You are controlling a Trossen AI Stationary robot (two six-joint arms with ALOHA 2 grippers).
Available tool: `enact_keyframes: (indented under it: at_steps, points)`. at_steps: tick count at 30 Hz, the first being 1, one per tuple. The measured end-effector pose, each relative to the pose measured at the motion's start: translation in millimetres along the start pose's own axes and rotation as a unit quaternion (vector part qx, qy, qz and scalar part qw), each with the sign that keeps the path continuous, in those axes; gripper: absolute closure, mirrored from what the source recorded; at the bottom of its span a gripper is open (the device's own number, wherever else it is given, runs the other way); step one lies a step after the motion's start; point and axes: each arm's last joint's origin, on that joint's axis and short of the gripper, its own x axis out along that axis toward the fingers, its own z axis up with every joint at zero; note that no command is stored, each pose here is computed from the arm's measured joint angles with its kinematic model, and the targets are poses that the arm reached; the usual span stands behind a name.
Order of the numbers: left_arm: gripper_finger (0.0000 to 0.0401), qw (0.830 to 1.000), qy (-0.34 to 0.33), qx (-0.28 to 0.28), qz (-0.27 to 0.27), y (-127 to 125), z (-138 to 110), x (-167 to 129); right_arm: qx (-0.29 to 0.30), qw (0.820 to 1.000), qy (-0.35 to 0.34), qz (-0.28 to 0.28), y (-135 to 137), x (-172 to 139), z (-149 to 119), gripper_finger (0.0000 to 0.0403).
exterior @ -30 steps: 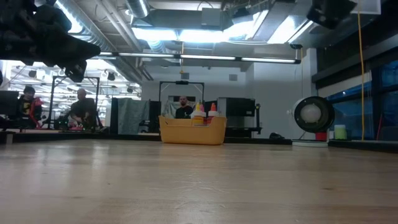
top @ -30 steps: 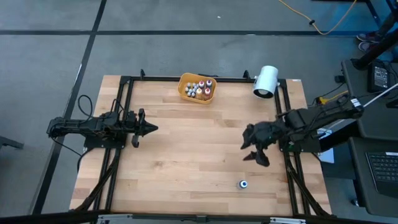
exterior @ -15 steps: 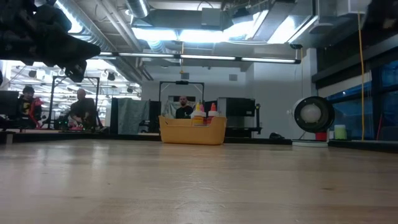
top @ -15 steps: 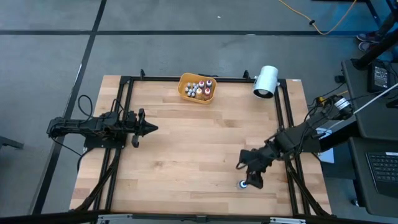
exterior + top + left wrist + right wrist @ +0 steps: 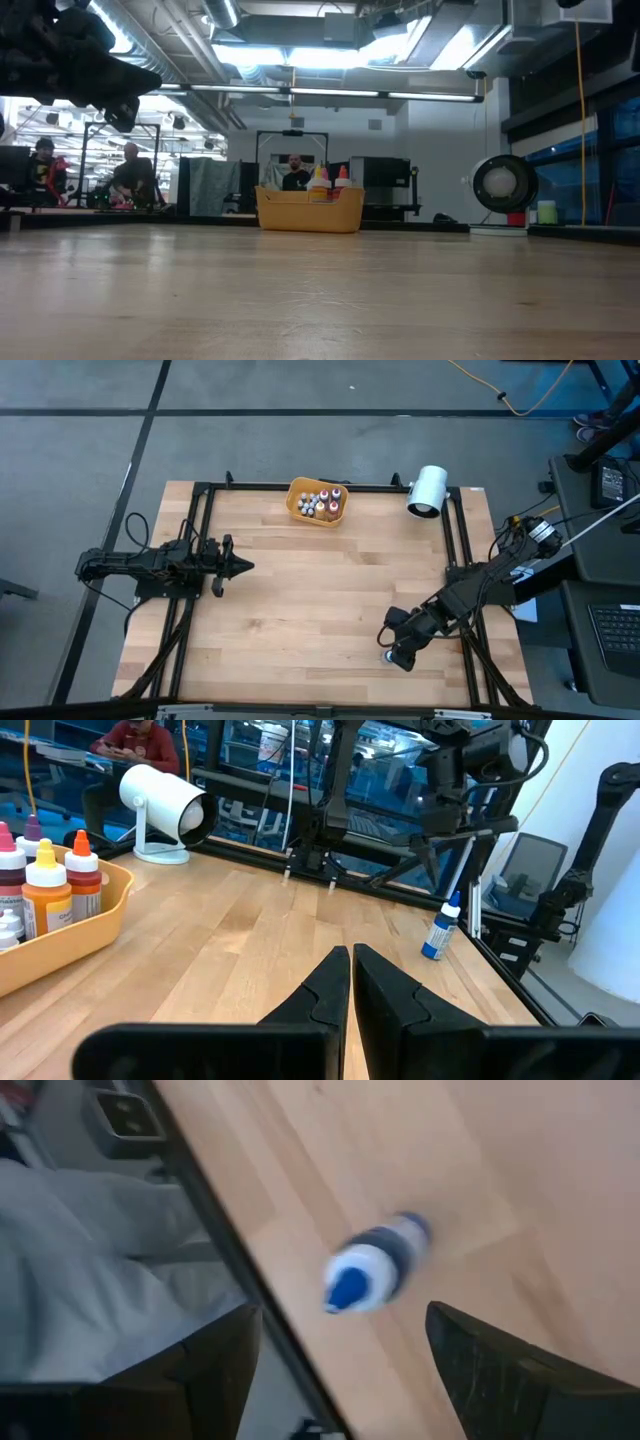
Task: Pick & Place food coloring
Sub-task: Put the large blue food coloring bottle into the bin
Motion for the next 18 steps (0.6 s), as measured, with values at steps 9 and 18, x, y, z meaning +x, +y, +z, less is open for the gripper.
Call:
enact_keyframes:
  at_steps: [9, 18]
  points:
    - [0.0386, 1.0, 0.0, 0.0, 0.0, 0, 0, 0, 0.041, 0.999, -0.018, 0.018, 5, 5, 3, 0.0118]
    - [0.0386, 1.0, 0.0, 0.0, 0.0, 0, 0, 0, 0.038, 0.999, 0.005, -0.029, 3, 35, 6, 0.0118]
